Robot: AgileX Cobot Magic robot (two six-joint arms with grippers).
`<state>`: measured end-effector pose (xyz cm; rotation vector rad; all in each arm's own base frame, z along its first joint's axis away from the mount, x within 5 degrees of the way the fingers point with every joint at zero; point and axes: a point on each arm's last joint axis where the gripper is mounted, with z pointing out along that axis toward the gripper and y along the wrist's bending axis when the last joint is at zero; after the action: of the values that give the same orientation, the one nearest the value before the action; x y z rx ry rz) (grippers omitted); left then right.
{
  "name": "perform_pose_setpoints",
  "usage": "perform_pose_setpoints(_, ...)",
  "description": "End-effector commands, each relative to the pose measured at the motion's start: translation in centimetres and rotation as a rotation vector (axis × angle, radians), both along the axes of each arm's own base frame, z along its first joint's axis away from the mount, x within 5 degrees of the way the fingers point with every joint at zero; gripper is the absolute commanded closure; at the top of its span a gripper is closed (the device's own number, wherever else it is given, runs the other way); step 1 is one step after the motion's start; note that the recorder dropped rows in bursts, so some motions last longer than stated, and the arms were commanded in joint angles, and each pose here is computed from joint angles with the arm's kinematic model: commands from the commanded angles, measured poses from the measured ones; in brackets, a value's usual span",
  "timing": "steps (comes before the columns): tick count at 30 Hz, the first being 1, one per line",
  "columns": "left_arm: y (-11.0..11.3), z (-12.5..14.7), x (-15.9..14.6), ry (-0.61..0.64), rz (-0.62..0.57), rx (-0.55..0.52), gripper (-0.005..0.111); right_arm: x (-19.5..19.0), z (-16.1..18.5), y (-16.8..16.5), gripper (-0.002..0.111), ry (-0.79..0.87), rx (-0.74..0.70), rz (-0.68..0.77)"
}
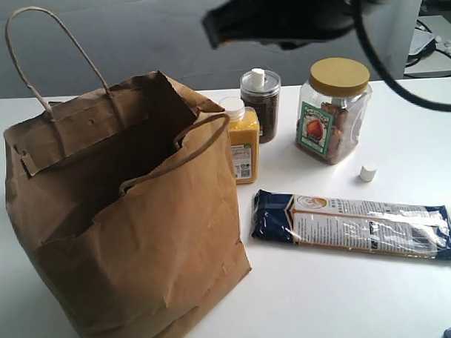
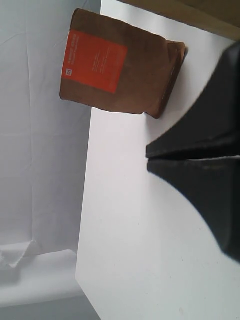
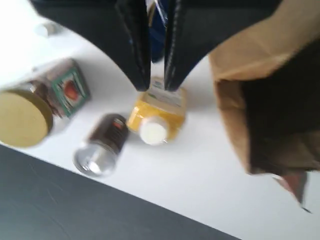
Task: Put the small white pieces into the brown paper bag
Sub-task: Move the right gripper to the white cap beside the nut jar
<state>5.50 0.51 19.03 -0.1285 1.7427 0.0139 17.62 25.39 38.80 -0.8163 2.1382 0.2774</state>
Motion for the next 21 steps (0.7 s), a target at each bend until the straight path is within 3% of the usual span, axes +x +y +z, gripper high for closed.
perform_pose_setpoints(1,0.0,-0.1,0.0,-0.004,-0.004,-0.011,0.107,2.9,-3.8,-3.6,0.097,0.074,-0.08,-0.159)
perform_pose_setpoints(4,0.0,-0.1,0.0,-0.004,-0.004,-0.011,0.107,4.7,-6.7,-5.3,0.088,0.127,-0.098,-0.229)
perform_pose_setpoints(9,0.0,-0.1,0.0,-0.004,-0.004,-0.011,0.107,8.0,-11.2,-7.0,0.06,0.253,-0.175,-0.34)
perform_pose_setpoints(12,0.0,-0.1,0.0,-0.004,-0.004,-0.011,0.107,9.8,-13.7,-7.3,0.049,0.309,-0.201,-0.362)
perform_pose_setpoints(21,0.0,-0.1,0.0,-0.004,-0.004,-0.011,0.107,13.9,-20.4,-8.3,0.048,0.389,-0.228,-0.426)
